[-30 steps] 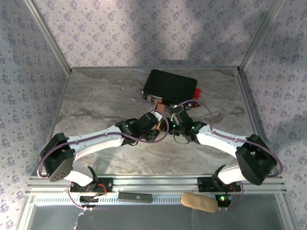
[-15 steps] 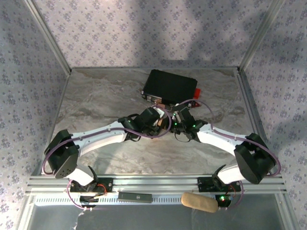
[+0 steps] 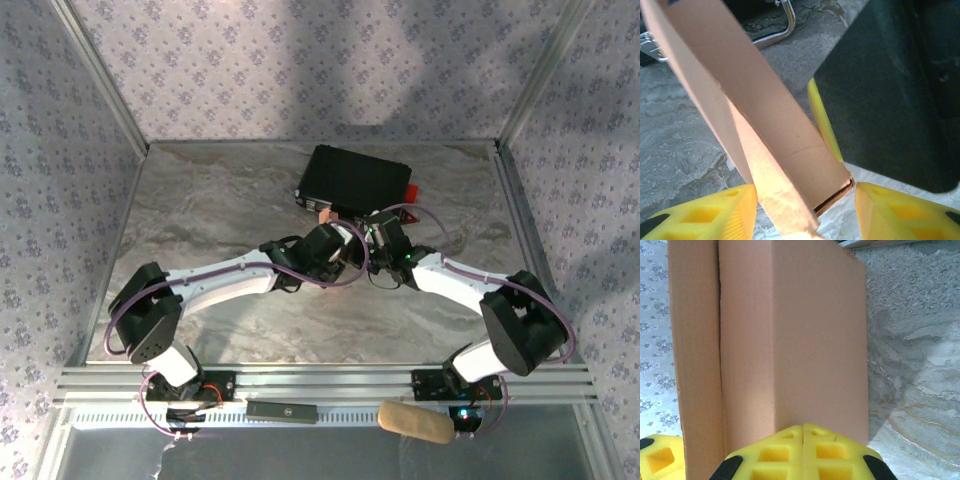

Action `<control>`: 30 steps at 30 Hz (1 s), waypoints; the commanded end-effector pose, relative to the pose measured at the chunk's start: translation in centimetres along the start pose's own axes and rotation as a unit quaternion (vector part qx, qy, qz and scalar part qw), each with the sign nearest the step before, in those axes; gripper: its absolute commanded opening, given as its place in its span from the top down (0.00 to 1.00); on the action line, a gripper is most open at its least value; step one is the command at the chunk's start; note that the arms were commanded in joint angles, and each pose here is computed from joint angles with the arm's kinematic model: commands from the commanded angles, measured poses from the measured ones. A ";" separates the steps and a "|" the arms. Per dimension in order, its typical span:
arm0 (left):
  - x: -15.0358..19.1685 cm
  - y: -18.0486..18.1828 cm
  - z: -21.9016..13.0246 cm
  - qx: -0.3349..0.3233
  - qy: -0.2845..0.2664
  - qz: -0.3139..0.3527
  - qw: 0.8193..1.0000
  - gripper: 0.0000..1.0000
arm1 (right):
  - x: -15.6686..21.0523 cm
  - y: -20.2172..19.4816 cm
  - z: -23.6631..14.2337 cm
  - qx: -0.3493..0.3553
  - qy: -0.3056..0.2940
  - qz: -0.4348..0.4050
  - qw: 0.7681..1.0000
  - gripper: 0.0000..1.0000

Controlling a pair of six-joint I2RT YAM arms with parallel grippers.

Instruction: Fold the paper box

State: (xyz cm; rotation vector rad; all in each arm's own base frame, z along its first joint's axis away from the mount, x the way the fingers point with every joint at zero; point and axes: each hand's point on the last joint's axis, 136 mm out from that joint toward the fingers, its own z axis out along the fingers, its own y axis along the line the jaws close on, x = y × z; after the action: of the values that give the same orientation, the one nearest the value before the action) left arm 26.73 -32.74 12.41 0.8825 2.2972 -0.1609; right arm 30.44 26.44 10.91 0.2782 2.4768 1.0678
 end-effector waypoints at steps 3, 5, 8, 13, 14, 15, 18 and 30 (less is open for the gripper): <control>0.4 -0.8 0.9 -0.005 0.013 0.017 1.000 0.47 | 0.4 2.3 -0.3 -0.038 0.017 -0.009 0.999 1.00; 0.5 -0.5 1.0 -0.013 0.014 0.016 1.000 0.47 | 0.4 2.4 -0.4 -0.041 0.021 -0.006 0.999 1.00; 0.6 -0.3 1.1 -0.020 0.015 0.018 1.000 0.49 | 0.2 1.9 -0.5 -0.035 0.021 0.001 0.999 1.00; 1.1 -0.1 1.6 -0.029 0.026 0.024 0.999 0.57 | -0.4 1.5 -1.4 -0.027 0.008 0.005 1.000 1.00; 1.2 -0.1 1.6 -0.030 0.025 0.024 0.999 0.58 | -0.6 1.4 -1.7 -0.021 0.004 0.003 1.000 1.00; 1.3 0.0 1.6 -0.031 0.025 0.024 0.999 0.59 | -0.8 1.2 -2.1 -0.013 0.000 -0.001 1.000 0.98; 1.3 0.1 1.2 -0.030 0.022 0.030 0.999 0.62 | -1.7 0.7 -3.5 0.011 -0.021 -0.015 1.000 0.90; 3.3 0.0 -1.9 0.048 0.044 0.099 0.993 0.68 | -6.8 -0.9 -7.8 0.102 -0.050 -0.166 0.980 0.64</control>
State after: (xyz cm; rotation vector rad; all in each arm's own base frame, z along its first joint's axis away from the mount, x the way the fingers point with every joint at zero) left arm 26.11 -31.63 12.58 1.0330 2.2487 -0.1375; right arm 32.78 19.57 17.48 0.1355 2.3884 0.7926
